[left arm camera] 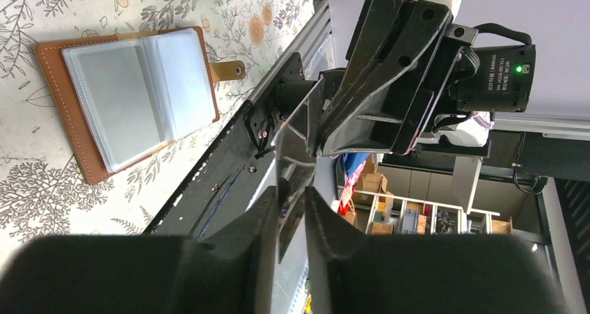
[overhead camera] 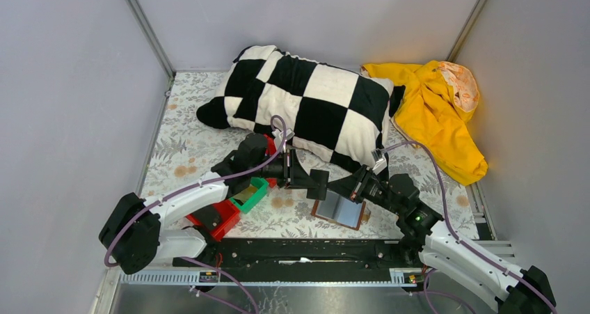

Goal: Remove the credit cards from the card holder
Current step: Place the credit card in the storage box.

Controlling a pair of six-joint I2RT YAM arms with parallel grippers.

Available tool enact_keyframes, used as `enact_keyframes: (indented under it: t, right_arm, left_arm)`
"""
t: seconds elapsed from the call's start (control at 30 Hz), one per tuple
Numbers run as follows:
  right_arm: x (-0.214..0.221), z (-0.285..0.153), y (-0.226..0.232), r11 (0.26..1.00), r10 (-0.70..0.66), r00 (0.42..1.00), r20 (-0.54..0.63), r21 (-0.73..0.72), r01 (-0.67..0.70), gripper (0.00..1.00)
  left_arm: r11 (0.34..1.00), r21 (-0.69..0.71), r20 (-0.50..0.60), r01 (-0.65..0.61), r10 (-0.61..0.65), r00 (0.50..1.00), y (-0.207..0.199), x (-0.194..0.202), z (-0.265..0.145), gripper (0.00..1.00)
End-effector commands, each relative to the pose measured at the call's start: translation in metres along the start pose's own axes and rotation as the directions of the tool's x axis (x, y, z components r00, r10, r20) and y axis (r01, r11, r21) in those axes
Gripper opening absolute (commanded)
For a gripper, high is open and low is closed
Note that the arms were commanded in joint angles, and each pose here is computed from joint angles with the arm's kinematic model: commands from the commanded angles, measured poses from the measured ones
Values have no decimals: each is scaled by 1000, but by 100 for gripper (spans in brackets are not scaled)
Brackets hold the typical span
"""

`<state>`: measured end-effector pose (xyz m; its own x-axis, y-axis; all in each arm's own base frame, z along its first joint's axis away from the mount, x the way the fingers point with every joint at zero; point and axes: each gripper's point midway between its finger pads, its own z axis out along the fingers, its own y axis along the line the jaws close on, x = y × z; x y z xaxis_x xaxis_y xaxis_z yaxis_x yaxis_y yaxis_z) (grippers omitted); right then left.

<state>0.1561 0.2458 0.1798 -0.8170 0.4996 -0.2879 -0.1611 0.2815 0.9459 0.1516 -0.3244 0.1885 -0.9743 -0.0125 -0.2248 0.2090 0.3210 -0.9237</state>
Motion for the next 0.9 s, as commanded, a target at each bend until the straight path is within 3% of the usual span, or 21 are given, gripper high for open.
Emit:
enact_keyframes:
  t: [0.0,0.07,0.17,0.27,0.37,0.43,0.53,0.67,0.77,0.87]
  right_arm:
    - [-1,0,13,998,-5,1000,-1,-59,5,0]
    - [-1,0,13,998,-4,1000,-4,-58,4,0]
    - [1,1,12,999,-8,1000,-18,-46,7,0]
    - [2,2,13,999,-29,999,-38,-21,29,46]
    - [-4,2,10,998,-61,998,-28,33,62,69]
    - [-9,0,4,992,-78,997,-7,101,78,78]
    - [-18,-6,-7,975,-115,993,22,193,108,81]
    - [-20,-9,-12,964,-134,991,19,235,126,82]
    - [-19,-9,-16,959,-135,991,11,251,128,82]
    - [-18,-8,-19,957,-133,991,4,261,128,82]
  left_arm:
    - [998,52,44,-43,40,998,-15,-11,0,18]
    - [999,37,54,-32,30,998,-13,-14,0,3]
    - [998,-60,80,-4,9,997,0,-19,0,0]
    - [982,-190,119,16,7,993,13,-26,-8,0]
    - [923,-376,198,83,-8,980,30,-34,-30,0]
    - [843,-515,266,156,-16,964,43,-37,-55,0]
    - [689,-671,390,274,14,921,55,-42,-102,0]
    - [443,-773,539,454,81,839,57,-44,-171,0]
    - [259,-813,567,522,143,811,58,-39,-211,0]
    - [225,-829,547,511,145,824,66,-34,-214,0]
